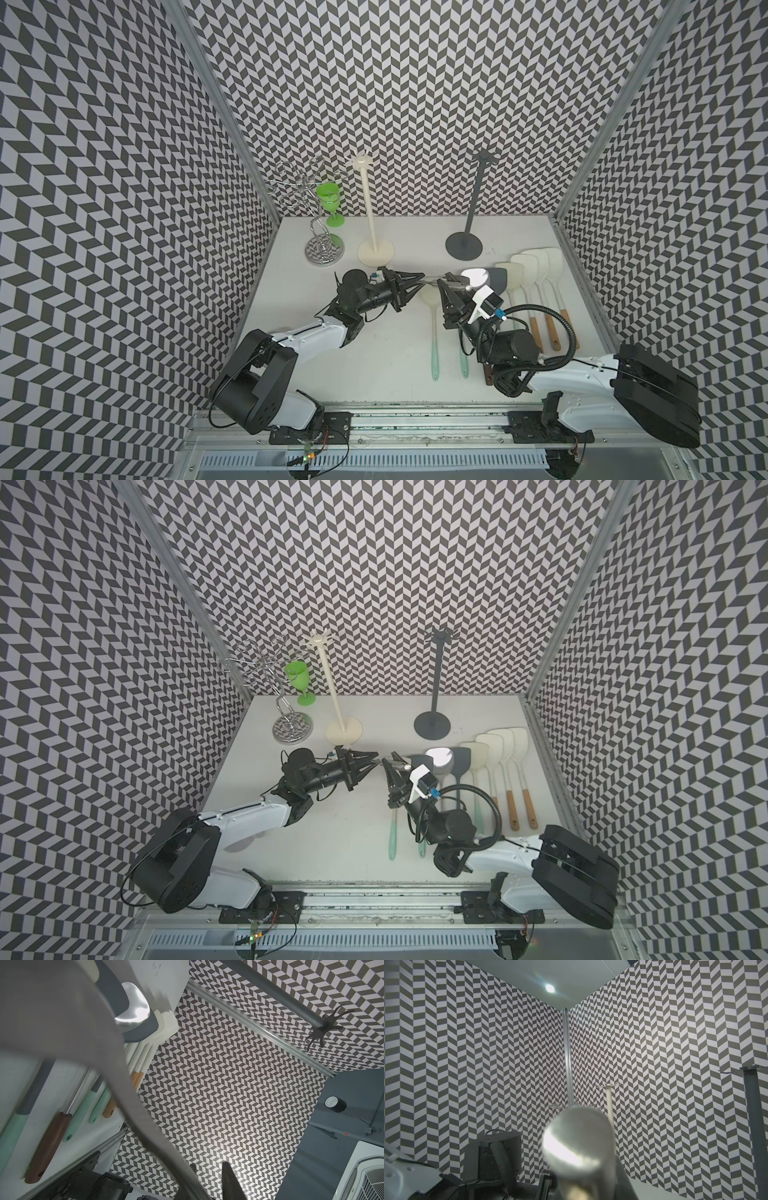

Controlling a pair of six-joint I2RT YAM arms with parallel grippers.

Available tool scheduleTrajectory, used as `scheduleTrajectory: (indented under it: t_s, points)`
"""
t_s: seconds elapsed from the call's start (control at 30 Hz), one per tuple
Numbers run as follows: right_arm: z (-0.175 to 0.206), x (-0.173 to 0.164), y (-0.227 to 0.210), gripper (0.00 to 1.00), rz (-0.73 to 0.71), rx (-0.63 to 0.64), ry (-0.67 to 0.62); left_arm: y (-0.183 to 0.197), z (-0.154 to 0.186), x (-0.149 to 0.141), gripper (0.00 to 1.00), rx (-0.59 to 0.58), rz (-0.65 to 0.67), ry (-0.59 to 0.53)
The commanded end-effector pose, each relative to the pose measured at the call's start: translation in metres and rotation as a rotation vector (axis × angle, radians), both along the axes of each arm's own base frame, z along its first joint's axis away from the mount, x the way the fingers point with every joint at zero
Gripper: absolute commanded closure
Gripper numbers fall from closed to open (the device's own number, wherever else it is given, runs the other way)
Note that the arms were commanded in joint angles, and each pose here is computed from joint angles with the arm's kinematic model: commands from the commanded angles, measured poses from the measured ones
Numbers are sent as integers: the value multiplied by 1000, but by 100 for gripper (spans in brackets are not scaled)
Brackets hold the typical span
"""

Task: Take the spatula off the kitchen utensil rack
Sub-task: Place the spatula at the center of the board.

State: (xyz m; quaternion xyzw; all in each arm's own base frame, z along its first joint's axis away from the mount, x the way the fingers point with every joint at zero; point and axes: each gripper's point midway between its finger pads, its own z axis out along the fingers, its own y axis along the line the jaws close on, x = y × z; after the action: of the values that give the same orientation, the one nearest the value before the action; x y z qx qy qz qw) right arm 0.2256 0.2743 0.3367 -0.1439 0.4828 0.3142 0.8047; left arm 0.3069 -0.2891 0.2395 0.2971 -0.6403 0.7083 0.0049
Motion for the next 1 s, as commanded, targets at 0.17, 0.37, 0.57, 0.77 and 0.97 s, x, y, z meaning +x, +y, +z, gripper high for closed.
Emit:
scheduleTrajectory:
  t_s: [0.17, 0.37, 0.57, 0.77, 0.97]
  points:
    - [49, -23, -16, 100, 70, 219, -93, 31, 56, 38, 68, -306, 164, 9]
    - [51, -24, 6, 100, 140, 215, -109, 31, 64, 36, 53, -326, 160, -6]
    - [33, -21, 16, 100, 142, 174, -97, 35, 62, 31, 65, -301, 177, 24]
    - [14, -29, 27, 100, 174, 96, -100, 37, 62, 30, 73, -295, 186, 32]
    - [2, -37, 42, 100, 198, -8, -124, 44, 72, 31, 100, -359, 203, -9]
